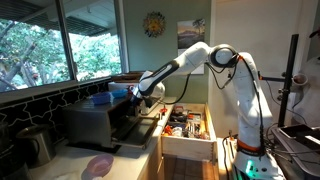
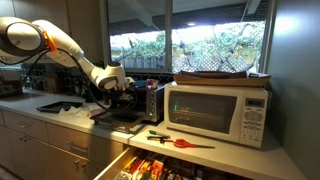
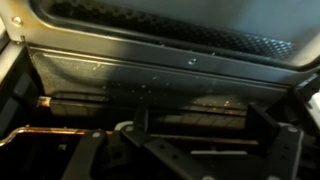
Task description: Push the oven rack backwards
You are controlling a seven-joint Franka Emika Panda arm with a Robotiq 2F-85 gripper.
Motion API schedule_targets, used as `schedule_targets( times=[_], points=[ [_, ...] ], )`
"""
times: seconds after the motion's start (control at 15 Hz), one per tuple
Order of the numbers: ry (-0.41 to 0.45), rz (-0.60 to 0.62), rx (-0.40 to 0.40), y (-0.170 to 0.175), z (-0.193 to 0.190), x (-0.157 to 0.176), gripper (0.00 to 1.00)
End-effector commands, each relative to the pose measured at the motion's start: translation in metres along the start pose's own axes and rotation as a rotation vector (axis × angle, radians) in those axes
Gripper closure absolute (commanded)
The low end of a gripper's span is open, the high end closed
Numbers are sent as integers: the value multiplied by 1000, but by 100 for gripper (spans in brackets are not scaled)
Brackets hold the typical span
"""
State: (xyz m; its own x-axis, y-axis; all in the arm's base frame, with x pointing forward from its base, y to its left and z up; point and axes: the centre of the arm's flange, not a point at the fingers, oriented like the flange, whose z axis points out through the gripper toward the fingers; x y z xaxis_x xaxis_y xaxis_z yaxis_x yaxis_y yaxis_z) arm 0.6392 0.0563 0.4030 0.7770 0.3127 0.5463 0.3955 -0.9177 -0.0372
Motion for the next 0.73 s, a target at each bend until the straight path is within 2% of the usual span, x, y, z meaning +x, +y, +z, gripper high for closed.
schedule_targets(
  times=[0.0, 0.2, 0.27, 0.33, 0.53, 0.6, 0.67],
  points=[
    [-154, -27, 131, -14, -78, -37, 0],
    [-301, -72, 238, -17, -123, -73, 0],
    [-326, -114, 286, -18, -140, -86, 0],
    [-326, -175, 324, -19, -158, -99, 0],
    [-186, -319, 334, -11, -218, -126, 0],
    [-249, -248, 320, -9, -177, -91, 0],
    [-219, -278, 315, -5, -195, -99, 0]
  ],
)
